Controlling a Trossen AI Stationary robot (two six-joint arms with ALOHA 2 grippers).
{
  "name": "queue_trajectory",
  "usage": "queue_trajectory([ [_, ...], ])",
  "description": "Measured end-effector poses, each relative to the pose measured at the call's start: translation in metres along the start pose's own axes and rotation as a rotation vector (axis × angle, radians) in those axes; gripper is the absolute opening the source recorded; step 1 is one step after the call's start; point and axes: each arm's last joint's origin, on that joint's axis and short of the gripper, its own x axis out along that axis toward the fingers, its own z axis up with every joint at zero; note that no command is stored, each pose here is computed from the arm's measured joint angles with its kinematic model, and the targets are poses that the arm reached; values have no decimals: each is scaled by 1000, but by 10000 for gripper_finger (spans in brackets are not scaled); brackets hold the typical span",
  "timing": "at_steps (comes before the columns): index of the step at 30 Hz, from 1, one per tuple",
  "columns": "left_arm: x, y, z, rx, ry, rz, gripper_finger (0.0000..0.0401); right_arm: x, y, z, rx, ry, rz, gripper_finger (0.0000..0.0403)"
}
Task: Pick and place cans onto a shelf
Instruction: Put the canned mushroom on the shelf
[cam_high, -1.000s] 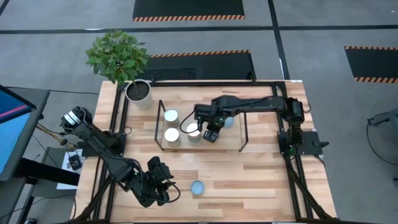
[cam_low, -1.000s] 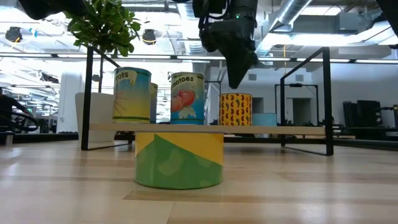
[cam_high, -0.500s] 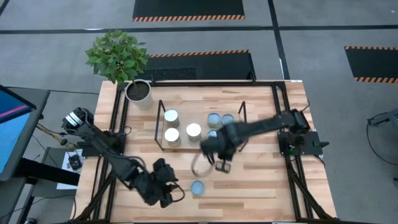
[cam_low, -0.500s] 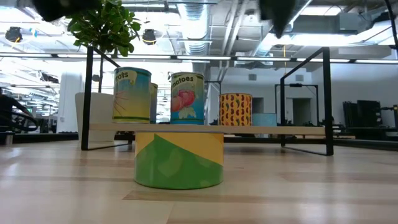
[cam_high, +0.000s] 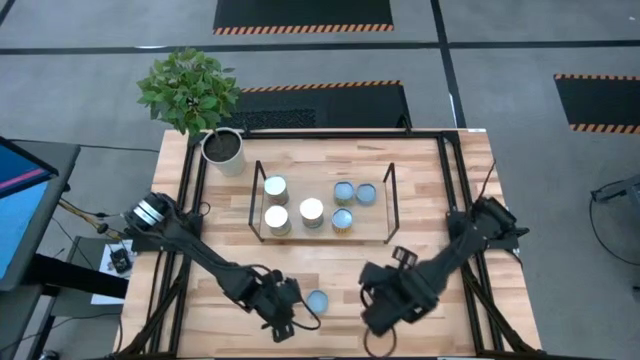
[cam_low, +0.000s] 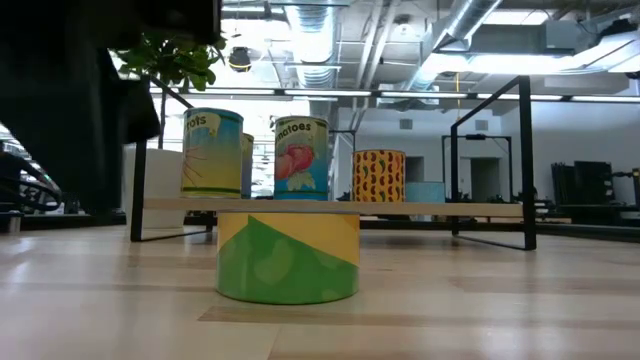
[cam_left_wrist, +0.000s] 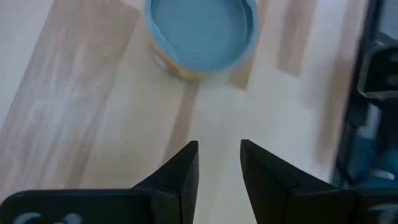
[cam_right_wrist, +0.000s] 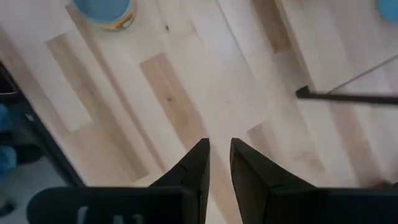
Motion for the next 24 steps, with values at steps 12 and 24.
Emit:
queue_trajectory([
  [12,45,-3,47,70,-114,150,105,-10,13,-31,63,-1,29,87],
  [24,-23,-34,81,191,1,250,105,-14,19,-50,-156,-188,-33,87],
])
